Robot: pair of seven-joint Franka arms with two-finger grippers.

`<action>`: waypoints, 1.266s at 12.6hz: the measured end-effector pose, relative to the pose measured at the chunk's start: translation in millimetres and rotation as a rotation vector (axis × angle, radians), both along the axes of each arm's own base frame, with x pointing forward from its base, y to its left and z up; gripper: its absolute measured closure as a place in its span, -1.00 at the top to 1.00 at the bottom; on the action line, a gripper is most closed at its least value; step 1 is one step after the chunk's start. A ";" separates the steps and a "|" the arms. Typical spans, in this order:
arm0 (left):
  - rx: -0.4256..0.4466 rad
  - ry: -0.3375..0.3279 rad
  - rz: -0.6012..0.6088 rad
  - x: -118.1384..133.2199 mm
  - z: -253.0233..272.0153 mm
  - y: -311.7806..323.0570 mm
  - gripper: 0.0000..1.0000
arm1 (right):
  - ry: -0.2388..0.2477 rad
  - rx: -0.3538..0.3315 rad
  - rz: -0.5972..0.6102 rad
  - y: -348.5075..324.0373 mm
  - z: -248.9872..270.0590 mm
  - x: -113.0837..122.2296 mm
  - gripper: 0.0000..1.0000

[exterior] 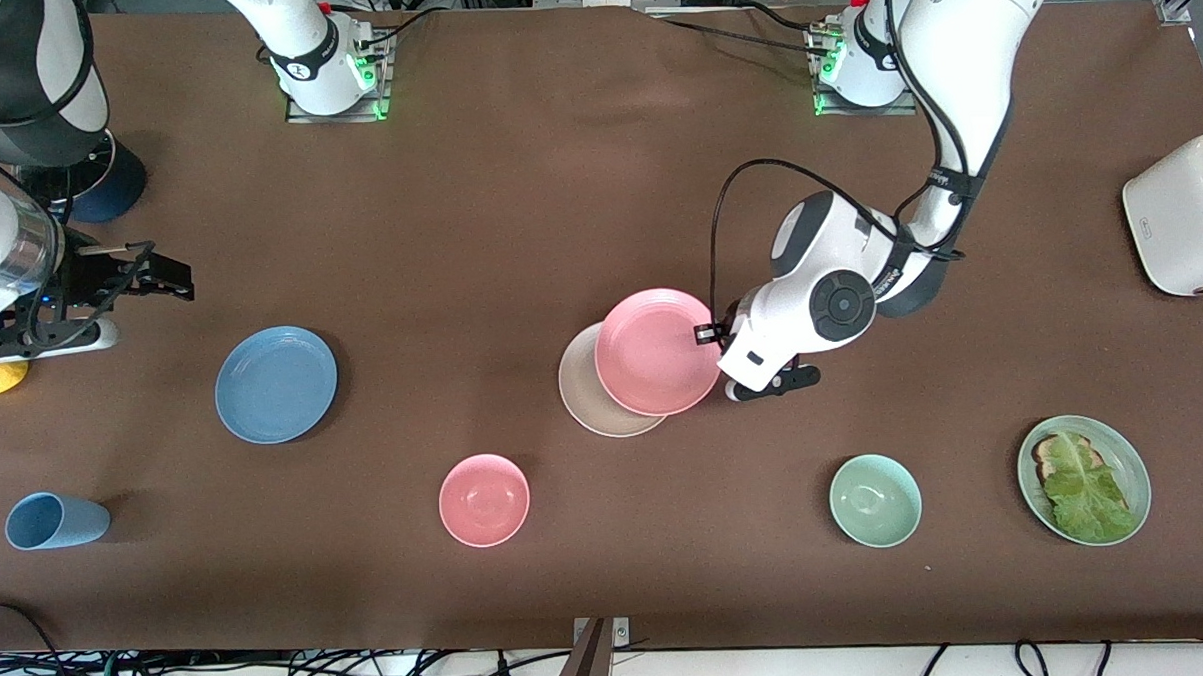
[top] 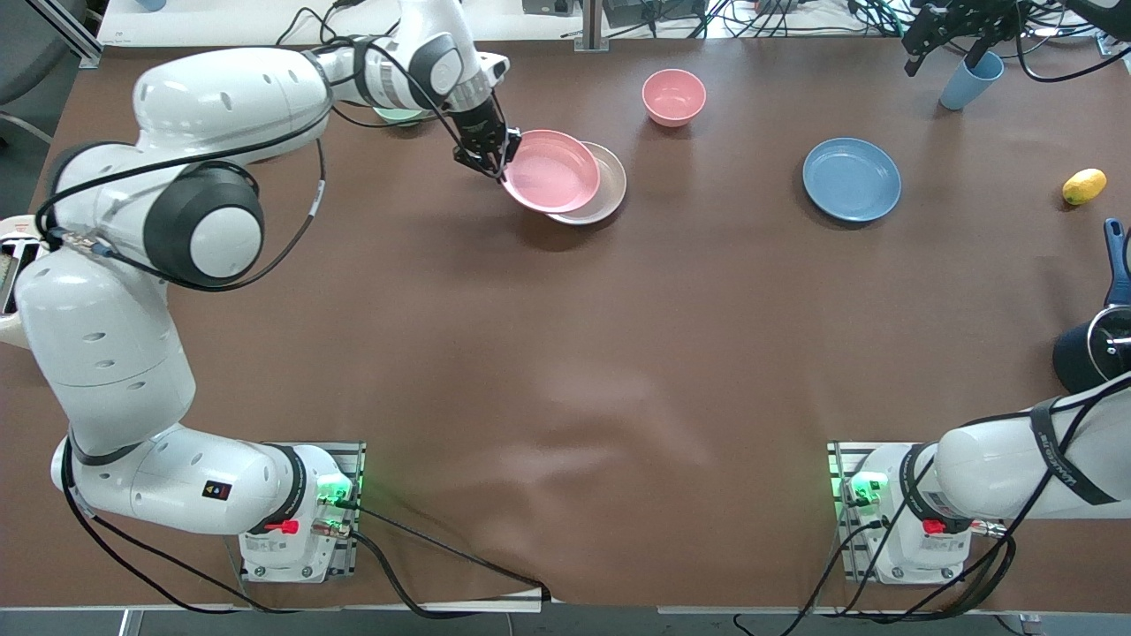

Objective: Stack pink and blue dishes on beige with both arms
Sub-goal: 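Carry the pink plate with the left gripper over the beige plate, then lower the pink plate onto the beige plate while the right gripper advances, then withdraw the left gripper while the right gripper grasps the blue plate rim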

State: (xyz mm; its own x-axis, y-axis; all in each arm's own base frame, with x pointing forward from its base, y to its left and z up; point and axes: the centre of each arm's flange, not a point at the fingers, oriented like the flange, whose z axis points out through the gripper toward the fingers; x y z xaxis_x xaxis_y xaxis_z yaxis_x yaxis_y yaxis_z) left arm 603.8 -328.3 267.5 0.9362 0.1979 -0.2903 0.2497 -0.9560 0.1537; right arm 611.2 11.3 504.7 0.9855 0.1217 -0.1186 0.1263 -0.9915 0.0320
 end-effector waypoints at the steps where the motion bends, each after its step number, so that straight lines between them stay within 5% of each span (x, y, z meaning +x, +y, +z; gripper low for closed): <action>1: -0.004 -0.004 0.005 0.1 -4.7 -14.1 -0.90 | 0.001 -0.001 0.001 -0.9 -7.9 3.7 1.00; 8: -0.003 -0.031 0.032 3.2 -33.5 -35.7 -0.90 | -0.045 -0.002 0.004 -19.4 -84.5 11.2 1.00; 16: 0.006 -0.033 0.084 31.2 -12.7 4.9 0.75 | -0.076 0.000 0.020 -67.5 -181.0 20.3 1.00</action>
